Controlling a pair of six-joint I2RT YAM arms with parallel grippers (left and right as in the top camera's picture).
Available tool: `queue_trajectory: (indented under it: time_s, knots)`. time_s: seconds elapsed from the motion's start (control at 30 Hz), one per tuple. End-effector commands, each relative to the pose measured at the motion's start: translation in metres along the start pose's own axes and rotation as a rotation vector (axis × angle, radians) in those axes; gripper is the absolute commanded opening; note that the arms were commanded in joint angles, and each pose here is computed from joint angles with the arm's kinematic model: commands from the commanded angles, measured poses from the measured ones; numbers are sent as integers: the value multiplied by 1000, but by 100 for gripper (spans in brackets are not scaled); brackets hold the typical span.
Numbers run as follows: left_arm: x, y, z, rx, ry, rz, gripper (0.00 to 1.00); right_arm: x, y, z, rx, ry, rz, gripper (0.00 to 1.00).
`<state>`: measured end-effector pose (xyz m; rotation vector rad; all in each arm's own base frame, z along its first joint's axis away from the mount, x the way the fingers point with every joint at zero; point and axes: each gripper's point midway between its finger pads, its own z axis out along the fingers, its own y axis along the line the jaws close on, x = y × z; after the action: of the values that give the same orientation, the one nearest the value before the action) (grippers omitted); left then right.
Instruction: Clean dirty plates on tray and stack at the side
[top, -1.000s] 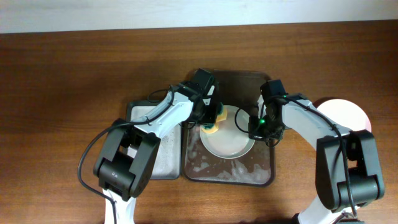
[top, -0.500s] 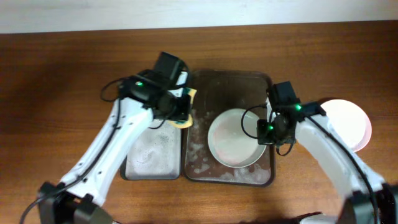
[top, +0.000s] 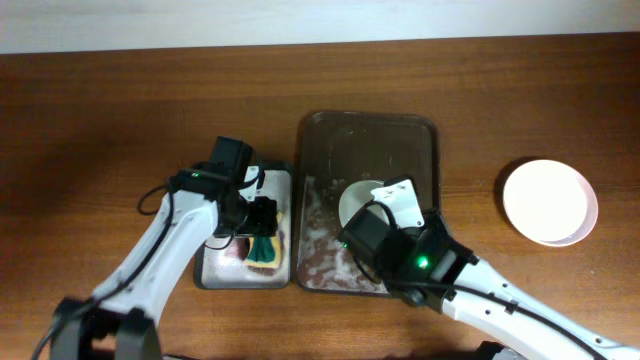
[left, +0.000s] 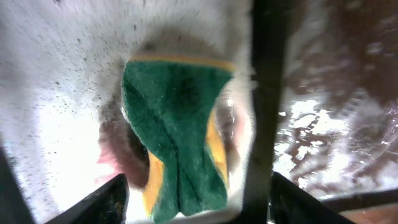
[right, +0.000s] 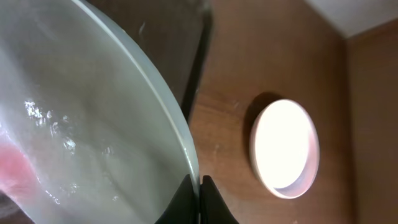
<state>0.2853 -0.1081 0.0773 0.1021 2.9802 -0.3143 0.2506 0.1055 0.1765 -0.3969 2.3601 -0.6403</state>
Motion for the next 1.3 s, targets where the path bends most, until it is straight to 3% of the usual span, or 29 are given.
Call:
queue_trajectory:
  time_s: [0.0,0.17,0.4,1.27]
  knots:
    - [-4,-13,-55,54,-170,36,100,-14,-12,-18,104,-122,9,4]
    - [5,-13,-102,47,-313,56,100,-33,-25,-51,226,-277,-48,4]
    - [1,-11,-107,36,-345,57,100,-62,-44,-86,307,-410,-21,4]
    - [1,-11,-107,36,-345,57,100,-66,-47,-90,293,-410,-8,4]
